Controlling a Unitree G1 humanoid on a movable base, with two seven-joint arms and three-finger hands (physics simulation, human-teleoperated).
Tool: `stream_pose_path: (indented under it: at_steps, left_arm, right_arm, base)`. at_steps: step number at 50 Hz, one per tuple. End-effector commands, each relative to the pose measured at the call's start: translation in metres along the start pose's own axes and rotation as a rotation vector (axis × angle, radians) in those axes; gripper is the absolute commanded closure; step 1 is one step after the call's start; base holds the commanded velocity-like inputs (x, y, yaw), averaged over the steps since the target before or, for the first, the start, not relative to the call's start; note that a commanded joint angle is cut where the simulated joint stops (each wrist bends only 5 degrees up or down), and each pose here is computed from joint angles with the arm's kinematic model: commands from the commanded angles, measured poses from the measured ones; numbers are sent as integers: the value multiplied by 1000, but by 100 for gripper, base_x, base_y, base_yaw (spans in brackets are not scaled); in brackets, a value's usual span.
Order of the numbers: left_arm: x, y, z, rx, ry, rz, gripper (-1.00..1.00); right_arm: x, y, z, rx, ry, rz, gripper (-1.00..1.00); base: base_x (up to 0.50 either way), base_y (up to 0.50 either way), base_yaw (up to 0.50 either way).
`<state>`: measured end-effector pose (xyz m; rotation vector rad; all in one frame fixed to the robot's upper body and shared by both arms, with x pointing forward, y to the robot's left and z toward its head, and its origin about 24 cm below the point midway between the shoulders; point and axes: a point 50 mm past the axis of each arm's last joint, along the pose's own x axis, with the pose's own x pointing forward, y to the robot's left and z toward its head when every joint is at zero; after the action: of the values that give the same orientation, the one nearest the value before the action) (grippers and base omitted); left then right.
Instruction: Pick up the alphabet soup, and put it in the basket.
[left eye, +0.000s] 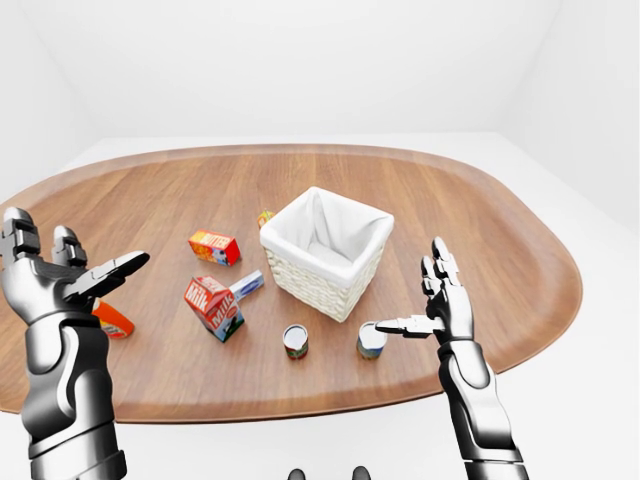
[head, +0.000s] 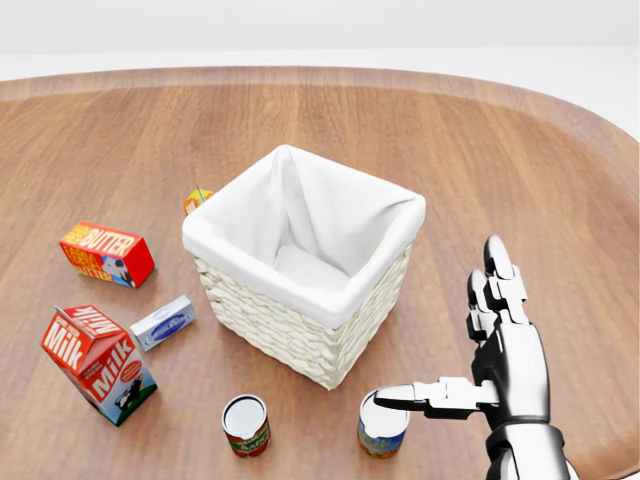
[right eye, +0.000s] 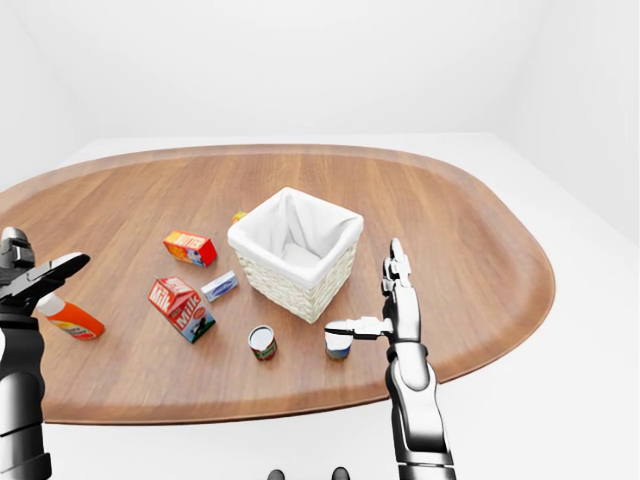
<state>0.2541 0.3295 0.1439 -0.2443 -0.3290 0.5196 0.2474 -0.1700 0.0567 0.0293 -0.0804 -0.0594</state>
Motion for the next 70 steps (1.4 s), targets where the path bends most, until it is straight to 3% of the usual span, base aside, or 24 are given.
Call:
stream_pose_path:
  at_steps: [1,10,41,62,70]
  left_arm:
    - [-2,0,5,-4,-21,-1,-100]
    - [-3,-1,11,-7,-45,-2,-100]
    - [3,1,-7,1,4,-1,-100]
    - [-3,-2,13,-8,-52,-1,-100]
    - [-1,-1,8,-5,-34,-1,-100]
  right_arm:
    - [-1,0,1,-2,0,-5,-100]
    - [-1,-1,0,0,2,-5,-100]
    - [-4,-13,-1,-3,14,-93,-100]
    - [-6,-21,-2,7,19,-142,-100]
    - [-7,-23,-3,1,24,-154,-100]
  base:
    - [8,0,0]
    - [8,0,0]
    - [10,0,0]
    - [11,0,0]
    - [11,0,0]
